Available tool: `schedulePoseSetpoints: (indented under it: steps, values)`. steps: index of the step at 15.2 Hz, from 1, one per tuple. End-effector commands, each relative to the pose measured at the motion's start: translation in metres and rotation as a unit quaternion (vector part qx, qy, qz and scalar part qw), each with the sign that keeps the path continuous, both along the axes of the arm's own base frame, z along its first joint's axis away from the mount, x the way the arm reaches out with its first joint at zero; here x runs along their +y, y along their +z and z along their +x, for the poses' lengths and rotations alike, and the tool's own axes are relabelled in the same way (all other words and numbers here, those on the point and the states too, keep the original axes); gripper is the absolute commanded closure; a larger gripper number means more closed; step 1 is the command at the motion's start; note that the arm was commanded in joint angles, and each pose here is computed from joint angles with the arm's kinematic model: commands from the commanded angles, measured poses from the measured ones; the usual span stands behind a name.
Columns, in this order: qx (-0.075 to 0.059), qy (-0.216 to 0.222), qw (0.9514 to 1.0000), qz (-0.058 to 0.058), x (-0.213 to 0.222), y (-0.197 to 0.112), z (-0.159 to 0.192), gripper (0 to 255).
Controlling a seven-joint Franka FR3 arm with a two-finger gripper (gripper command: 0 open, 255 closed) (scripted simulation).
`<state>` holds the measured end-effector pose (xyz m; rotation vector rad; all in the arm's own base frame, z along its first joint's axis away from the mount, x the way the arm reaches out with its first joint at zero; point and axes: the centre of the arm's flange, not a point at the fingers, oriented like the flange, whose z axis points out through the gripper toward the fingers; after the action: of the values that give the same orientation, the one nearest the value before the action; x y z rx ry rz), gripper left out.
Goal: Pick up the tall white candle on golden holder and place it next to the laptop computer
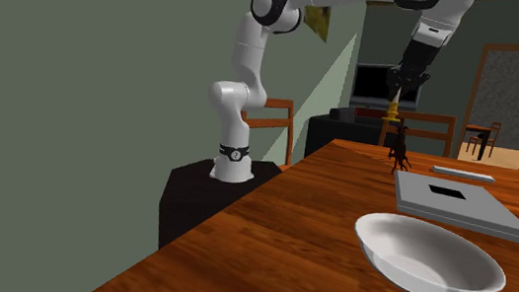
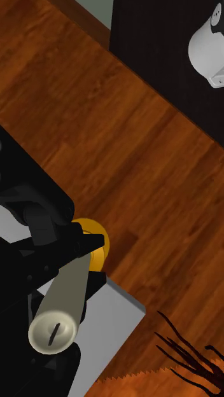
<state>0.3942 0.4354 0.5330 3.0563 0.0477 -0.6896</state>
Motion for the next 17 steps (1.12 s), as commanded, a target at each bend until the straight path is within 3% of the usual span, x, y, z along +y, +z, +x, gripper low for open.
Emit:
schedulePoseSetpoints:
  steps: [1,17]
  values:
    - [0.0,-0.001,1.0,0.0,0.011,-0.003,-0.003,255]
    - [0.0,-0.001,1.0,0.0,0.011,-0.088,-0.003,255]
